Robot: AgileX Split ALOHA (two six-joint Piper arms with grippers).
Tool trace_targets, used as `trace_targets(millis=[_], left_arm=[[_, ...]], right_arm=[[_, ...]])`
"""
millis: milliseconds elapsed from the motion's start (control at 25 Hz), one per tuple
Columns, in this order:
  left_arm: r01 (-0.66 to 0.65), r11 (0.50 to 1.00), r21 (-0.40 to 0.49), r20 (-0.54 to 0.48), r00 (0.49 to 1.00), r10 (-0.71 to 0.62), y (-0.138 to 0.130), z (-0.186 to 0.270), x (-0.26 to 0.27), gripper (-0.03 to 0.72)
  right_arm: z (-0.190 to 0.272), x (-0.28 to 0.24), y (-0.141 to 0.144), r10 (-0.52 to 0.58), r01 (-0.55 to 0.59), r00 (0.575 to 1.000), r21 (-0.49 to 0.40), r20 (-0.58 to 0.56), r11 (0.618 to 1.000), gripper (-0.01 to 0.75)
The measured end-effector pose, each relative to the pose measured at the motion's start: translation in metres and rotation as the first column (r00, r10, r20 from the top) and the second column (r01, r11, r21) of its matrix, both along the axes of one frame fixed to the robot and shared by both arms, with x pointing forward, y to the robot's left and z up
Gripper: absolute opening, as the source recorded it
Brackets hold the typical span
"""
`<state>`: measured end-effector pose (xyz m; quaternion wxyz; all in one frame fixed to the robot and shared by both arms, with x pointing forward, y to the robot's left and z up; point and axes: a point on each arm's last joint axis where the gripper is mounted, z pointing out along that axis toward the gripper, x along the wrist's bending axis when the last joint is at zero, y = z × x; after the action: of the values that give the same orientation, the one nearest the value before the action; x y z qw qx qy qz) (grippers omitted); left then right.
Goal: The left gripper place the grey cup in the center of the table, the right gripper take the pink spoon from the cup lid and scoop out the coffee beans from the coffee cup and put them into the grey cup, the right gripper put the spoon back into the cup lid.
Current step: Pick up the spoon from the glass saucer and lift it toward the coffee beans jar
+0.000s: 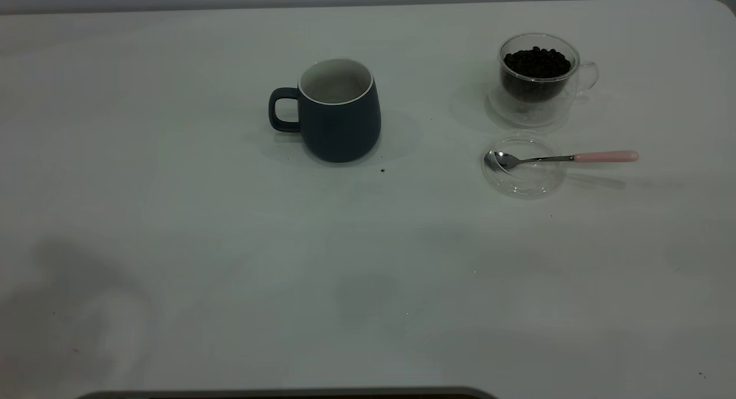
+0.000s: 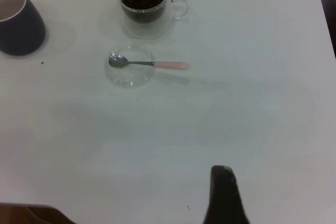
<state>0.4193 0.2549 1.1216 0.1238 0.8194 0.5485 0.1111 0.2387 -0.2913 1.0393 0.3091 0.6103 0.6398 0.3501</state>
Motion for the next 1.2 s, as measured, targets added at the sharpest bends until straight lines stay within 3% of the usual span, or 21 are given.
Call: trace_targets(millis=[160,320,520,800,1000,1200], left_arm=[[-0.073,0.997,0.017,-0.124,0.989,0.074,0.013,-0.055,-0.049,0.569],[-0.161,0.987,0.014,-0.112,0.98,0.162,0.025,-0.088,-0.088,0.569],[-0.272,0.962,-0.014,0.036,0.962,0.272,0.04,-0.097,-0.122,0.569],[-0.274,0.948,-0.164,0.262,0.914,0.309,0.05,-0.088,-0.157,0.569],[-0.263,0.931,-0.255,0.402,0.846,0.349,0.056,-0.087,-0.183,0.569],[-0.351,0.891,-0.288,0.454,0.769,0.45,0.057,-0.089,-0.197,0.569]], right_arm=[[0.0,0.0,0.0,0.0,0.0,1.0,0.0,0.0,1.0,0.564],[0.0,0.0,0.0,0.0,0.0,1.0,0.0,0.0,1.0,0.564],[0.0,0.0,0.0,0.0,0.0,1.0,0.0,0.0,1.0,0.564],[0.0,0.0,0.0,0.0,0.0,1.0,0.0,0.0,1.0,0.564],[0.0,0.0,0.0,0.0,0.0,1.0,0.0,0.0,1.0,0.564],[0.0,0.0,0.0,0.0,0.0,1.0,0.0,0.0,1.0,0.564]])
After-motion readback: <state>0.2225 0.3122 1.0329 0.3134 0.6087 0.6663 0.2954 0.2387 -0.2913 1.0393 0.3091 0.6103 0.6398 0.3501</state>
